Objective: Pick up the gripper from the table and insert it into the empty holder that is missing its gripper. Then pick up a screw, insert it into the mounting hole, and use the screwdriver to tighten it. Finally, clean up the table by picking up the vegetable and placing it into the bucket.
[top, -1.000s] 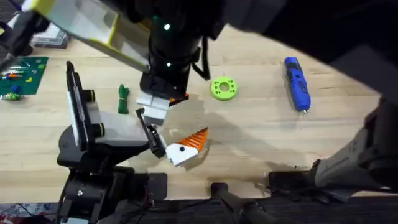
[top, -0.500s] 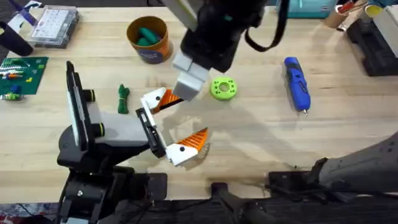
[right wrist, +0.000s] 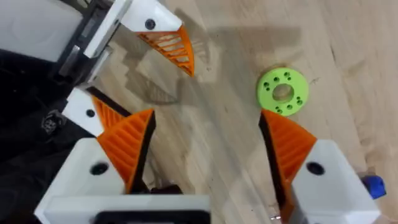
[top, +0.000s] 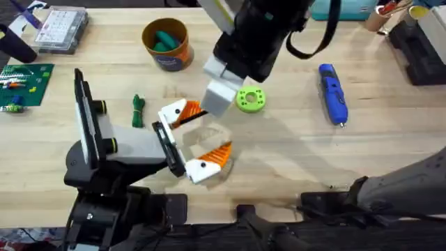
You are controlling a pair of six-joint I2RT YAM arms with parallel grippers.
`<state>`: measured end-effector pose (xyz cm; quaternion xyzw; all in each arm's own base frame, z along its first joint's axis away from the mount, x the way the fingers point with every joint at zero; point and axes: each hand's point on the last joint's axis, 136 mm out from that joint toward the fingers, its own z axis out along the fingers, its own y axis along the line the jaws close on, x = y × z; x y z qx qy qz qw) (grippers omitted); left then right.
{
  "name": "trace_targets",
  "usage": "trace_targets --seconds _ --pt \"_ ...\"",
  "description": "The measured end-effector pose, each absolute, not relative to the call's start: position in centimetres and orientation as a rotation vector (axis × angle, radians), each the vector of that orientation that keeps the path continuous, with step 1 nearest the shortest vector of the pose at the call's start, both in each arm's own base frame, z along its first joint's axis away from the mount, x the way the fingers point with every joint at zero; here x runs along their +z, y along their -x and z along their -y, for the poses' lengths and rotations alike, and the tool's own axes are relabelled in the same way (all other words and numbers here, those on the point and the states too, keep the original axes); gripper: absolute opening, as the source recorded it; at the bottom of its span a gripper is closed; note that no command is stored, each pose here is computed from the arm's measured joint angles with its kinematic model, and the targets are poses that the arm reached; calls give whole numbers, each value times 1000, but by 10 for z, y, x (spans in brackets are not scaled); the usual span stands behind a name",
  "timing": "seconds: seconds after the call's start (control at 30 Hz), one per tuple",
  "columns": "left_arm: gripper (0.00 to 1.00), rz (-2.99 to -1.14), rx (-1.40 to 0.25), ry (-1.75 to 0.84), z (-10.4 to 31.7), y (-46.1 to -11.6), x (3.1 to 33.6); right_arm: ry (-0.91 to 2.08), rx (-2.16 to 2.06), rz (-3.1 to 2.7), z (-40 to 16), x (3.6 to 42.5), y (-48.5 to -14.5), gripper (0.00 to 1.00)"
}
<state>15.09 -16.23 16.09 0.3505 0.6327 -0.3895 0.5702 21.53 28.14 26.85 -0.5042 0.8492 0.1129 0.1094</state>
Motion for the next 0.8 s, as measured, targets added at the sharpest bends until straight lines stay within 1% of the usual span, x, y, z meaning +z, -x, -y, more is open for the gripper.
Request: trace_targets --seconds 0.03,0.07,0.17,0.2,0.23,0.3,0.6,0.8 --pt "806 -1485 -915 -822 162 -151 161 1482 342 -2498 -282 269 -214 997" --pt "678 -1484 -913 -823 162 -151 161 1483 354 -2499 -283 269 -213 997" --pt "190 -1483 -911 -825 162 -151 161 1487 379 -2506 -284 269 -210 997" --pt "73 -1482 -910 -826 162 -151 161 1488 384 -2507 -284 269 -210 997" --pt "21 -1481 -909 -827 162 -151 161 1488 388 -2509 -284 269 -209 997" --pt "7 -1481 -908 -827 162 -151 161 1487 394 -2511 -285 269 -208 997" --pt "6 -1481 -908 -827 162 -151 161 1483 398 -2517 -284 269 -208 997" --pt "6 -1481 -908 -827 162 -151 161 1444 395 -2538 -277 269 -216 997"
